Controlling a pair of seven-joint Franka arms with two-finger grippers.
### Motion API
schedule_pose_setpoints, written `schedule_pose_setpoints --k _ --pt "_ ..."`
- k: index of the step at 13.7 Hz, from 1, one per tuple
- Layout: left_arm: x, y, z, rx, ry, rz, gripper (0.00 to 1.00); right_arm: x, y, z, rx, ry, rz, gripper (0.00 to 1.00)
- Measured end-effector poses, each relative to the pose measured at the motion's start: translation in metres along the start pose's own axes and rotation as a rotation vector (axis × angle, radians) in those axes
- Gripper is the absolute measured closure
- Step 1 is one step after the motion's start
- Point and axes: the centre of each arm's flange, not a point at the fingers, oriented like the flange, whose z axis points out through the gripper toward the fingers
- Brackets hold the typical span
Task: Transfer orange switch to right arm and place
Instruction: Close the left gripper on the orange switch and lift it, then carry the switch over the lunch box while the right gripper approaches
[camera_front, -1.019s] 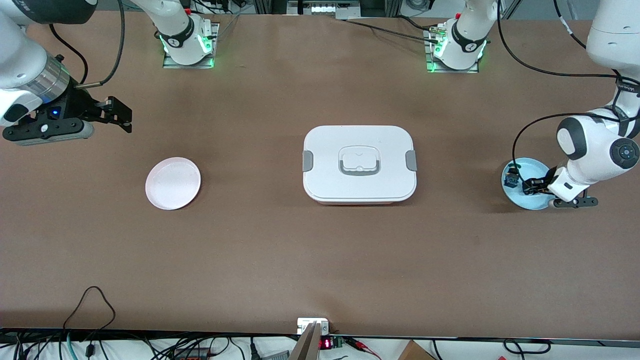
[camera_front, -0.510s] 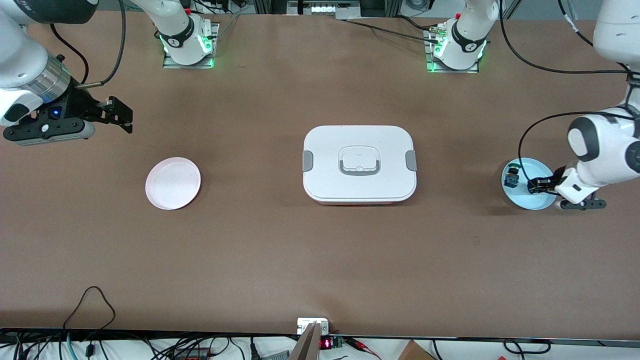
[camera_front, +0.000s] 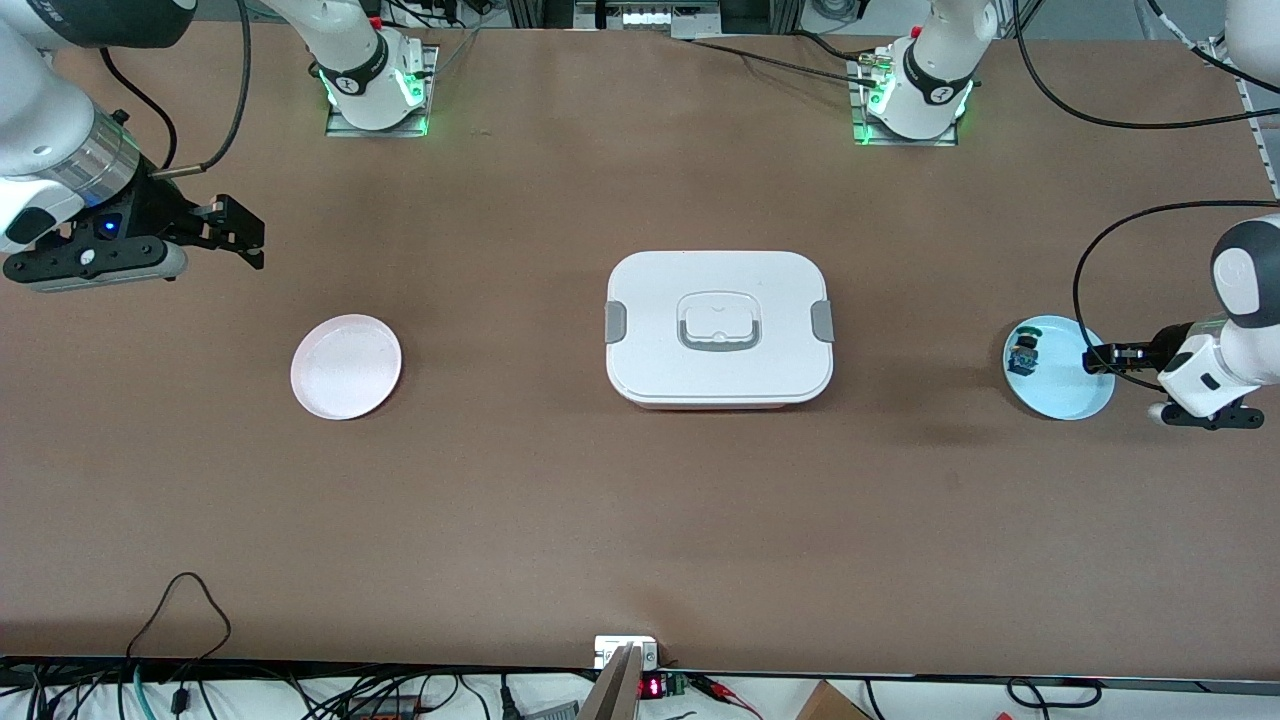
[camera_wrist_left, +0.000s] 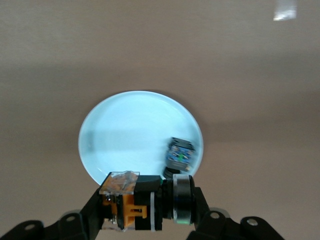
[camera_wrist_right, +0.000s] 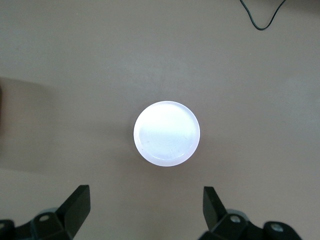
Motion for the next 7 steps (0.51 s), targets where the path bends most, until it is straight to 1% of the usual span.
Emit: schedule_pose_setpoints --k 1,2,5,7 --pt "0.002 0.008 -0.010 -0.027 -0.003 0.024 0.28 0.000 0.001 0.000 0.000 0.000 0.001 0.00" --pt "0.004 0.017 -0.020 -0.067 0.009 0.068 0.28 0.000 0.001 0.000 0.000 0.000 0.003 0.00" --pt "0.010 0.039 -0.036 -0.206 0.066 0.185 0.28 0.002 0.002 0.004 0.000 -0.005 0.003 0.00" --pt "0.013 0.061 -0.037 -0.294 0.094 0.291 0.28 0.005 0.006 0.010 0.000 -0.011 0.010 0.00"
